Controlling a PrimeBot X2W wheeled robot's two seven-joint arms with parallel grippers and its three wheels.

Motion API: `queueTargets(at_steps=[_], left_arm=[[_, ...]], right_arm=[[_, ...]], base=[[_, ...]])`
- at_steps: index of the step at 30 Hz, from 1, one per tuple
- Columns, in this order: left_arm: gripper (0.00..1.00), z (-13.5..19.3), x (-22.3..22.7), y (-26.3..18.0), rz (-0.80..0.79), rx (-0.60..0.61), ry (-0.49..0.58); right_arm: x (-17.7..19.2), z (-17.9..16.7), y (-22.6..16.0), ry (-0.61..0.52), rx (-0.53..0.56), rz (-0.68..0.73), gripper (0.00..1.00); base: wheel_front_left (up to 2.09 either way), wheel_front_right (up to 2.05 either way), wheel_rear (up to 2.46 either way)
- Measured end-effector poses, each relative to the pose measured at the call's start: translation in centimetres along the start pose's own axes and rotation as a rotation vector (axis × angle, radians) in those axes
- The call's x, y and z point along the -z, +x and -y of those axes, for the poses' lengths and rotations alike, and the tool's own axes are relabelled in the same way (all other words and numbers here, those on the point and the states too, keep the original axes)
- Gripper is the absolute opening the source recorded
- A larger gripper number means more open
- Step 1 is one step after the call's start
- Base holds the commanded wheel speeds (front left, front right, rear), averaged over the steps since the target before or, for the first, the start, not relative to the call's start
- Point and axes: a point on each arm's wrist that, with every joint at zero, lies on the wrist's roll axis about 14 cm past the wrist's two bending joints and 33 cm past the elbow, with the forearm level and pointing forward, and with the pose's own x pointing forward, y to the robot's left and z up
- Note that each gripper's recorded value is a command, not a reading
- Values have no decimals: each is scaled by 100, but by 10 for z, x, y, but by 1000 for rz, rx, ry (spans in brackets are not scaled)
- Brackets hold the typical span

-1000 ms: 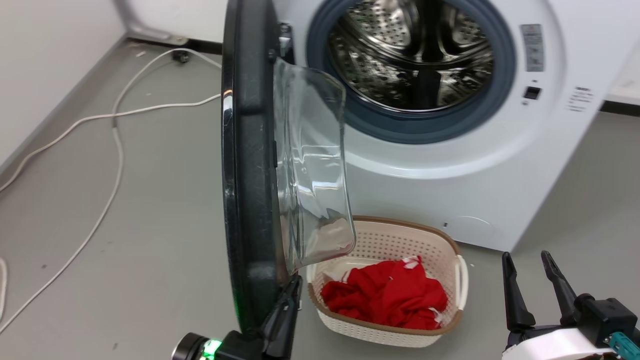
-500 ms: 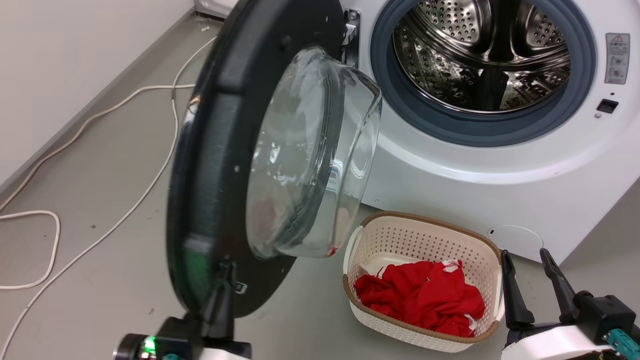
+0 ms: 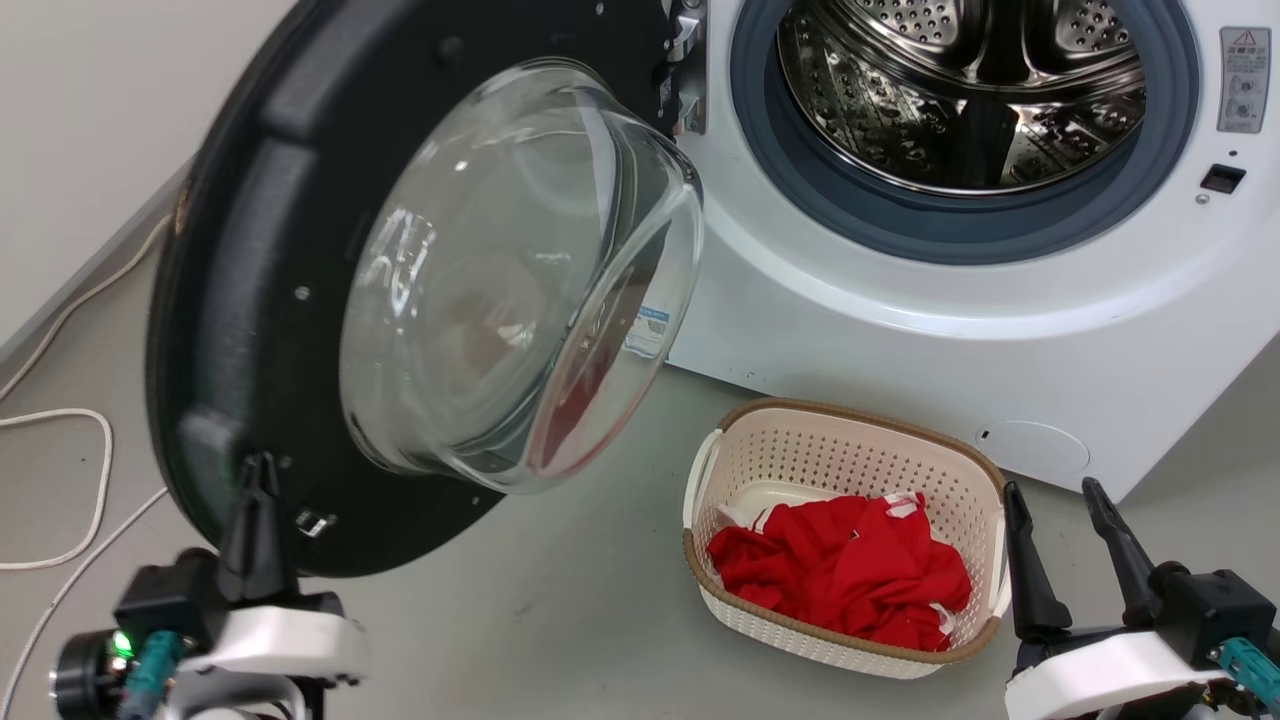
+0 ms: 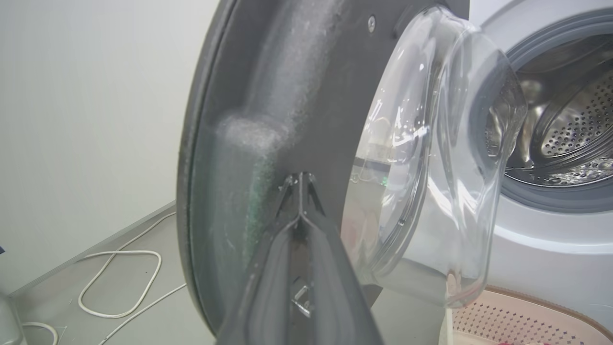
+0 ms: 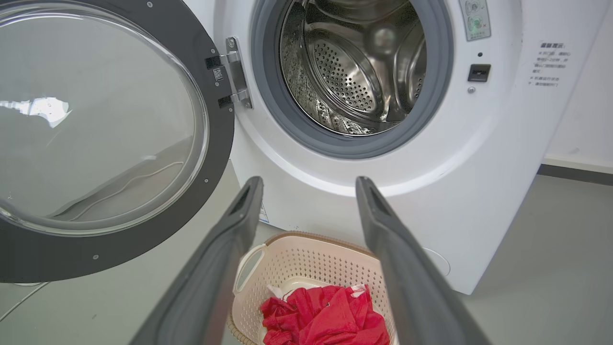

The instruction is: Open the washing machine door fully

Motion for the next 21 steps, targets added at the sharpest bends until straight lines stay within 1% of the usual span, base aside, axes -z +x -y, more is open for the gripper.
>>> queueTargets(at_steps=[11, 16, 21], left_arm=[[0, -43, 6, 42, -24, -64, 41], [0, -53, 9, 55, -39, -79, 62], [0, -56, 12, 63, -50, -80, 74]], right_arm=[[4, 10, 3, 2, 24, -11, 100], [7, 14, 2, 5, 36, -19, 100], [8, 16, 0, 6, 44, -23, 100]], base=[[0, 0, 0], [0, 0, 0], [0, 0, 0]])
